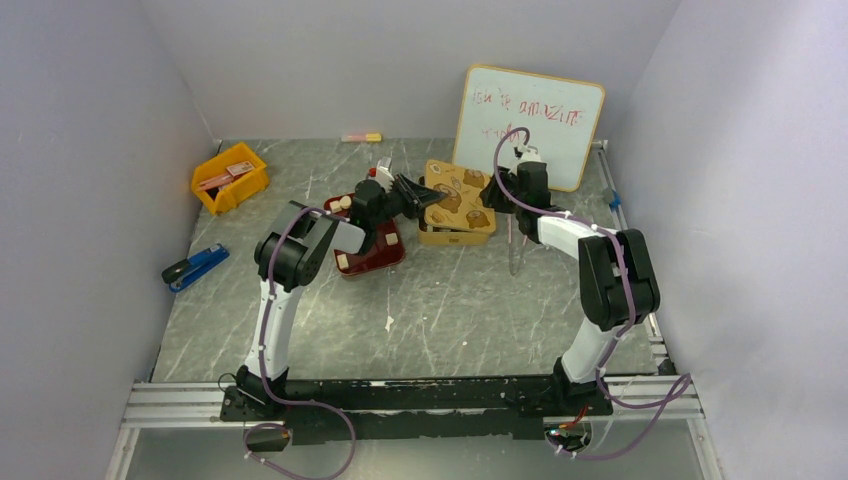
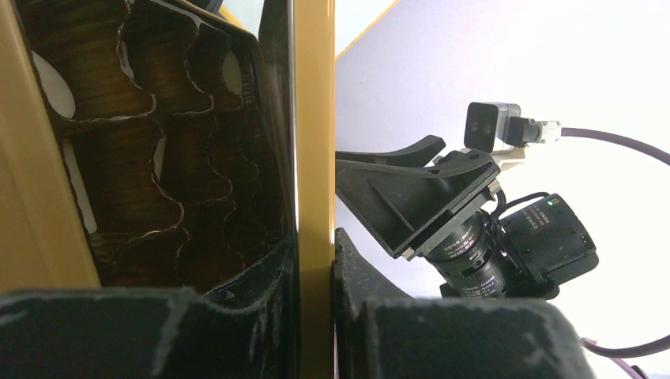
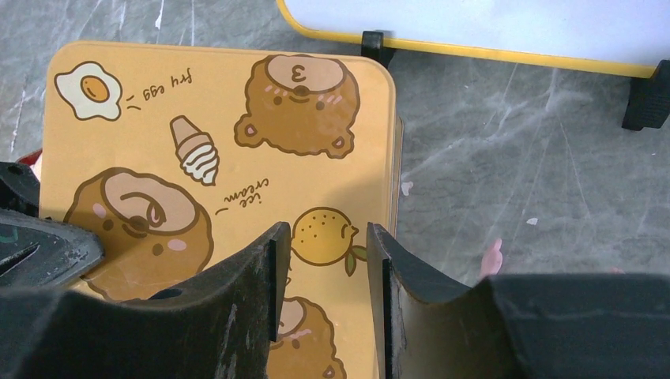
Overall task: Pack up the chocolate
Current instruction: Adjust the box lid on the packing box.
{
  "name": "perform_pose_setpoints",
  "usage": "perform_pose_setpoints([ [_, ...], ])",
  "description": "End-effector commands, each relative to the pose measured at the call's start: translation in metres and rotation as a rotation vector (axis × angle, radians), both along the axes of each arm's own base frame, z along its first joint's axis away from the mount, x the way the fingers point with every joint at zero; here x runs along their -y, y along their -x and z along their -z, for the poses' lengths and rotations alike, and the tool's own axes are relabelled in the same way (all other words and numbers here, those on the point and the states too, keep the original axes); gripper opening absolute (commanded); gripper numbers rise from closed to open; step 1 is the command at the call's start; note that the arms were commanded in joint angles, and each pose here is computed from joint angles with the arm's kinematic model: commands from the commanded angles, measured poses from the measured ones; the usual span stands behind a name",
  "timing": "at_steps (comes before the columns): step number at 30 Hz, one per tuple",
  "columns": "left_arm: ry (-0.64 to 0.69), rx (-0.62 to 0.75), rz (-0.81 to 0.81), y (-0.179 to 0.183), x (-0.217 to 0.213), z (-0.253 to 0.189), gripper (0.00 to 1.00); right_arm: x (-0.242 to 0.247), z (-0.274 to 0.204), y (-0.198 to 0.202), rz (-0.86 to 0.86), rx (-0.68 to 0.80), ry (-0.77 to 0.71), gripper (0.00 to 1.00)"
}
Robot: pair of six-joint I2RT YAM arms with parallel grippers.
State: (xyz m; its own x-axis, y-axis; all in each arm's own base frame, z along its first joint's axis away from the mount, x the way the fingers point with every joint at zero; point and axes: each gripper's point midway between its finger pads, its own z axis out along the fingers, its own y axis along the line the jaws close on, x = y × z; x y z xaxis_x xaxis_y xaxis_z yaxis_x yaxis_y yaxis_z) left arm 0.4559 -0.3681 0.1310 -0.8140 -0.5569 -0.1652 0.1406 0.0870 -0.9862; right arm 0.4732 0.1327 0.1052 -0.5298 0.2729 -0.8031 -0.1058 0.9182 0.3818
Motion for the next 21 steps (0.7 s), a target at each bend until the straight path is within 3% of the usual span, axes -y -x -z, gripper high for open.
perform_pose_setpoints([
  [1, 0.008, 0.060, -0.010, -0.007, 0.000, -0.013, 0.05, -0.002, -0.010, -0.012, -0.011, 0.054, -0.014, 0.44],
  [9, -0.010, 0.056, -0.023, -0.010, -0.005, -0.010, 0.07, -0.003, -0.007, -0.012, -0.014, 0.050, -0.016, 0.44],
  [21, -0.031, 0.054, -0.044, -0.012, -0.012, -0.012, 0.23, -0.004, -0.004, -0.012, -0.019, 0.046, -0.018, 0.44],
])
